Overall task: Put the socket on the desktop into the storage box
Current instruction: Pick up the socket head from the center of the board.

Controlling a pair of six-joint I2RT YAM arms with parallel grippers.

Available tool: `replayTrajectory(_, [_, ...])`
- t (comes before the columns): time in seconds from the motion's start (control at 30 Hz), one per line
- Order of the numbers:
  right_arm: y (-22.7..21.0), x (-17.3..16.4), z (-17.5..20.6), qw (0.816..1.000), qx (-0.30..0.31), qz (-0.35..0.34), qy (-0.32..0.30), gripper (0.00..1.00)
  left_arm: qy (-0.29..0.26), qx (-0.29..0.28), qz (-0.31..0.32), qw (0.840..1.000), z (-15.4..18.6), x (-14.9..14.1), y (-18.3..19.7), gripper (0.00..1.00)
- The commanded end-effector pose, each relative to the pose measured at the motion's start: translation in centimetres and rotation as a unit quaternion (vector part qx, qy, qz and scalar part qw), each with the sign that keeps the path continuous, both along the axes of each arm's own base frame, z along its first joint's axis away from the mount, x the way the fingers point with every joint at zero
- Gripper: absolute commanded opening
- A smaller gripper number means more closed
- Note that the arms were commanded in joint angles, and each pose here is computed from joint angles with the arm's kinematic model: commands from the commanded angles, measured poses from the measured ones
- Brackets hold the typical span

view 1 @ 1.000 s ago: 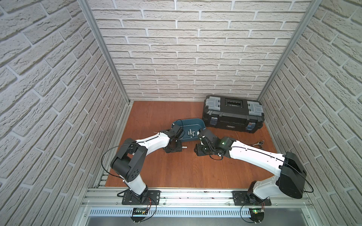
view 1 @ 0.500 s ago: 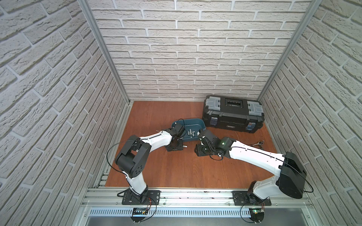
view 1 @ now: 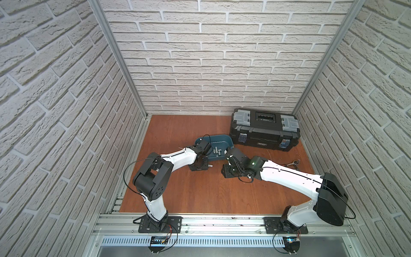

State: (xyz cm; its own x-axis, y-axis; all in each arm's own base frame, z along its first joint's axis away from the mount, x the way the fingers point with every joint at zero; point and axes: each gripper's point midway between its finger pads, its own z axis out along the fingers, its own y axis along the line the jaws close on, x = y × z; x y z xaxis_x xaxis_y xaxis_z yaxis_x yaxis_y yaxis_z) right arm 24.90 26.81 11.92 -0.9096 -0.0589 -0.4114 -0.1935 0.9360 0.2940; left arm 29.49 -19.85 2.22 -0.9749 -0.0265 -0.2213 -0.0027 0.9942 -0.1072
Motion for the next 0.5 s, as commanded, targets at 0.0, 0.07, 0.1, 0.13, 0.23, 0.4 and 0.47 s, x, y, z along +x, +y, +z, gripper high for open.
replayTrajectory(0.0, [-0.15, -0.19, 0.59, 1.0, 0.006, -0.005, -0.011, 0.43, 0.001, 0.0, -0.007, 1.0, -0.3, 0.06, -0.58, 0.47])
replayTrajectory(0.07, [-0.18, -0.17, 0.56, 1.0, 0.007, -0.008, -0.012, 0.43, 0.002, 0.001, -0.009, 1.0, -0.28, -0.08, -0.62, 0.42])
replayTrajectory(0.1, [-0.21, -0.22, 0.49, 1.0, 0.006, -0.008, -0.011, 0.43, 0.003, 0.003, -0.01, 1.0, -0.31, -0.19, -0.62, 0.4])
replayTrajectory(0.13, [-0.24, -0.18, 0.49, 1.0, 0.006, -0.009, -0.011, 0.43, 0.003, 0.003, -0.01, 1.0, -0.31, -0.27, -0.57, 0.38])
replayTrajectory(0.23, [-0.34, -0.18, 0.4, 1.0, 0.005, -0.012, -0.011, 0.43, 0.005, 0.004, -0.012, 1.0, -0.29, -0.53, -0.54, 0.35])
replayTrajectory(0.4, [-0.45, -0.2, 0.35, 1.0, 0.005, -0.016, -0.011, 0.43, 0.002, 0.004, -0.013, 1.0, 0.1, -0.82, -0.4, 0.29])
replayTrajectory(0.47, [-0.5, -0.2, 0.34, 1.0, 0.005, -0.015, -0.013, 0.43, 0.001, 0.004, -0.013, 1.0, 0.33, -0.9, -0.3, 0.29])
